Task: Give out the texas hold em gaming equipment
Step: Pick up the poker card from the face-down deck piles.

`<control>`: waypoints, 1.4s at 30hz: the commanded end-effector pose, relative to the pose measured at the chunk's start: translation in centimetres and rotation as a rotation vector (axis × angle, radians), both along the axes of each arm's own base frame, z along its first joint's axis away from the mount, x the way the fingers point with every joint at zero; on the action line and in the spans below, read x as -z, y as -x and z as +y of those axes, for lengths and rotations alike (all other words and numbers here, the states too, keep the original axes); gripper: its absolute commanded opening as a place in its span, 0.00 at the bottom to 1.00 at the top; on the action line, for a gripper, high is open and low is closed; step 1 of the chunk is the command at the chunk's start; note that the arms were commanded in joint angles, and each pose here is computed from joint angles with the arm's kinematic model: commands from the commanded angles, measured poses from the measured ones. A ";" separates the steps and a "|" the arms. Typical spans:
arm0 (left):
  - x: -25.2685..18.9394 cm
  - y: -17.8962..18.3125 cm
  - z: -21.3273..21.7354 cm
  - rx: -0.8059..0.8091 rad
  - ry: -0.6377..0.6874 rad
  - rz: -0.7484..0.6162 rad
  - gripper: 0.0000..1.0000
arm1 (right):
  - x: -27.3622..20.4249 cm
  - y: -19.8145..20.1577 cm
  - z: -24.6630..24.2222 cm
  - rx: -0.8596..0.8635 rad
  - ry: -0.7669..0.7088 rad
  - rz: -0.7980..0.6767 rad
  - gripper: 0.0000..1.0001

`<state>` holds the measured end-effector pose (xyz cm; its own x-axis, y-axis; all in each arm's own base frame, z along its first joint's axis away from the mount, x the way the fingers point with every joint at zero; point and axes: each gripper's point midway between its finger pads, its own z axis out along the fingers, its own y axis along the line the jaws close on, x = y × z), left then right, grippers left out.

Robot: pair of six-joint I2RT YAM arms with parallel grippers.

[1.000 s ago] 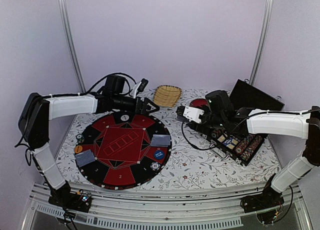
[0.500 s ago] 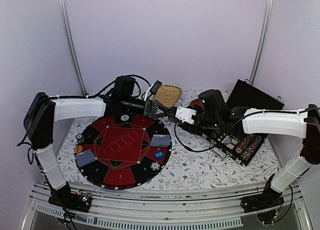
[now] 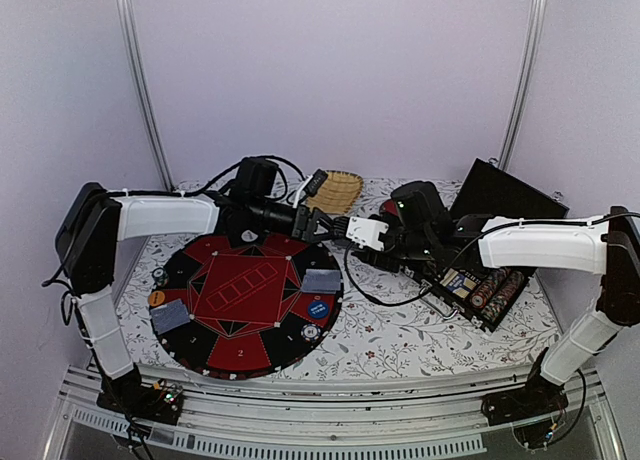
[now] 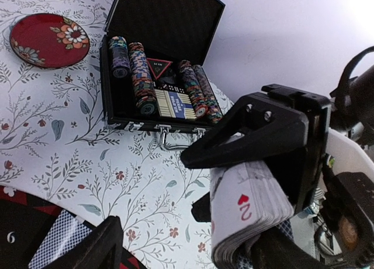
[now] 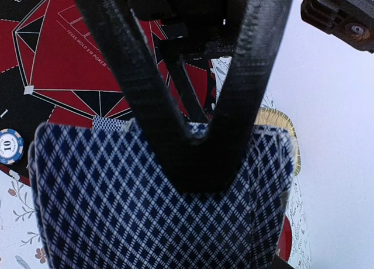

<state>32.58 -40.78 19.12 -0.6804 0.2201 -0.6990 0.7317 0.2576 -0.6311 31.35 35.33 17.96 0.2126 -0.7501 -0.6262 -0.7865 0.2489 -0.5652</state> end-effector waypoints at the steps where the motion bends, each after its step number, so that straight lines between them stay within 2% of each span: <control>1: 0.6 -0.8 0.1 -0.029 -0.058 -0.027 0.62 | -1.7 -0.1 1.3 -0.021 -0.053 -0.024 0.48; 5: 0.1 -1.1 1.0 -0.055 -0.069 -0.044 0.51 | -1.3 -0.1 0.9 -0.011 -0.044 -0.025 0.48; 11: -0.2 -1.0 1.8 -0.062 -0.072 -0.043 0.43 | -1.0 -0.2 0.8 -0.005 -0.034 -0.026 0.48; 17: -0.6 -0.6 2.3 -0.065 -0.075 -0.051 0.44 | -0.6 -0.3 0.7 -0.002 -0.023 -0.025 0.48; 22: -1.6 0.2 2.4 -0.037 -0.029 -0.036 0.54 | -0.6 -0.2 0.6 -0.001 -0.022 -0.022 0.48; 25: -2.2 0.8 2.3 -0.014 0.006 -0.023 0.52 | -0.6 -0.2 0.7 -0.002 -0.023 -0.022 0.48; 29: -3.1 0.8 2.5 -0.017 0.023 -0.032 0.42 | -0.4 -0.2 0.6 -0.001 -0.019 -0.019 0.48; 35: -3.8 1.8 2.3 0.041 0.060 -0.017 0.17 | -0.4 -0.2 0.6 0.002 -0.021 -0.018 0.48; 38: -3.9 2.2 2.3 0.056 0.067 -0.010 0.00 | -0.3 -0.2 0.5 0.002 -0.021 -0.017 0.48; 42: -4.3 2.7 2.7 0.064 0.079 -0.016 0.00 | -0.2 -0.3 0.3 0.007 -0.022 -0.016 0.48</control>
<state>30.66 -38.84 21.78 -0.6761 0.2212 -0.7028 0.7368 0.2021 -0.6452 31.52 35.25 17.98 0.2097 -0.7531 -0.6236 -0.7808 0.2550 -0.5704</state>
